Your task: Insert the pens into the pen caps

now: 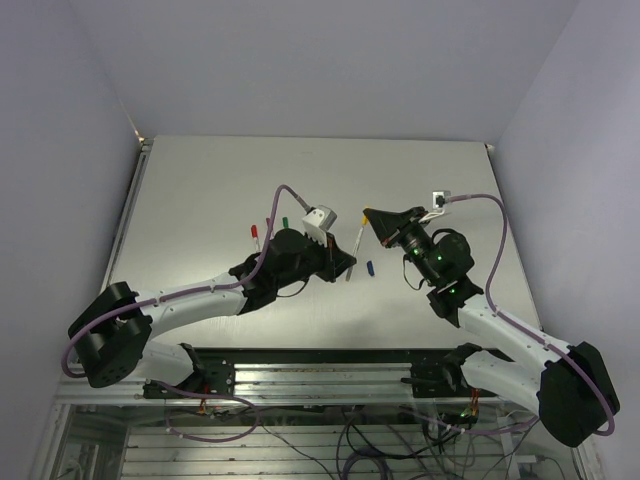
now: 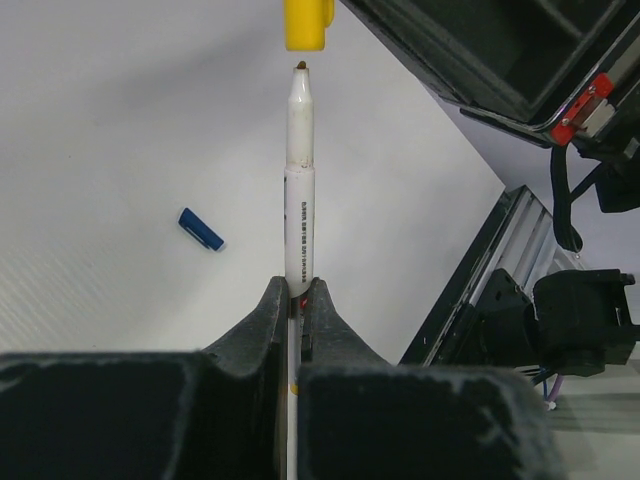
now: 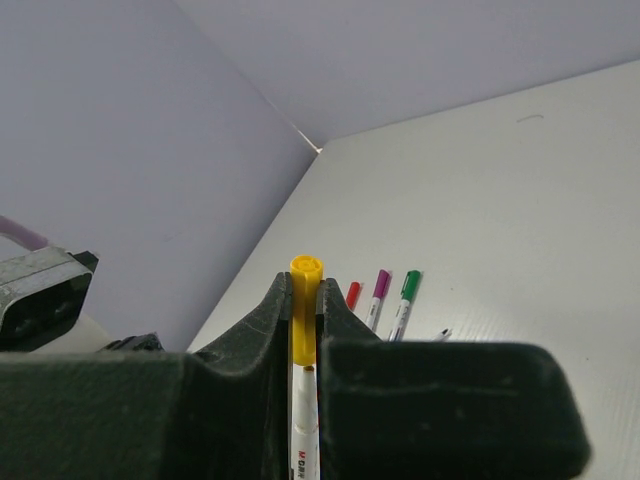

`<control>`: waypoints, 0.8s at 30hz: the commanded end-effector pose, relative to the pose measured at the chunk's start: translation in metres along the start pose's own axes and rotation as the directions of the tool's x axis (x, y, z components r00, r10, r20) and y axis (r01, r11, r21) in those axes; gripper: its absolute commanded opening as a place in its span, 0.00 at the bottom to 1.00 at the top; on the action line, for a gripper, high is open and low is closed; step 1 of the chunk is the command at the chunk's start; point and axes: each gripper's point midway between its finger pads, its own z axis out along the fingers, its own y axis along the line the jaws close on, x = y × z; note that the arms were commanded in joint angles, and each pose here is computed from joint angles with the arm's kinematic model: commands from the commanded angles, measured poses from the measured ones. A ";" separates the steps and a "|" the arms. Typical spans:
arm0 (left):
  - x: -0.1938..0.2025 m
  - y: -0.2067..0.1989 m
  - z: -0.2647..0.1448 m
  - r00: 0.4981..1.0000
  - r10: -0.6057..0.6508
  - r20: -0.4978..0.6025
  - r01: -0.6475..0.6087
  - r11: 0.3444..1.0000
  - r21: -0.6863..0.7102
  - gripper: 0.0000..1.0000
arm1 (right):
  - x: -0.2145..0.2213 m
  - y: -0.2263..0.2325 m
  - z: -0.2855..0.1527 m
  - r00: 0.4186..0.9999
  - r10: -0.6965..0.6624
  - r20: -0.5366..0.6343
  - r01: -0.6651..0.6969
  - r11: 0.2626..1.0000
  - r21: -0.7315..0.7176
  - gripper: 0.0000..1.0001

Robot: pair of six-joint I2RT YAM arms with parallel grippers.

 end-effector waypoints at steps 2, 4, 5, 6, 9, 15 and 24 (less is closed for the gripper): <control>-0.015 -0.016 -0.002 0.999 -0.012 0.052 0.009 0.998 0.059 0.07 | -0.005 0.008 0.000 1.000 0.005 0.022 -0.004 0.999 -0.039 0.00; -0.017 -0.015 -0.003 0.998 -0.013 0.063 0.010 0.998 0.056 0.07 | -0.004 0.008 0.000 1.000 0.005 0.017 -0.004 0.999 -0.041 0.00; -0.018 -0.015 -0.004 0.998 -0.013 0.065 0.010 0.999 0.051 0.07 | -0.003 0.007 0.000 1.000 0.004 0.016 -0.003 0.999 -0.042 0.00; -0.018 -0.014 -0.004 0.998 -0.012 0.067 0.009 0.999 0.048 0.07 | -0.003 0.007 0.000 1.000 0.004 0.013 -0.003 0.999 -0.041 0.00; -0.021 -0.014 -0.005 0.997 -0.009 0.076 0.005 0.999 0.043 0.07 | -0.001 0.007 0.000 1.000 -0.001 0.009 0.002 0.999 -0.040 0.00; -0.022 -0.014 -0.007 0.997 -0.009 0.077 0.006 0.999 0.041 0.07 | 0.000 0.005 -0.001 1.000 -0.013 0.003 0.013 0.999 -0.036 0.00; -0.021 -0.011 -0.005 0.996 -0.028 0.087 0.025 0.999 0.030 0.07 | 0.008 0.010 -0.002 1.000 0.008 -0.023 -0.010 0.998 -0.062 0.00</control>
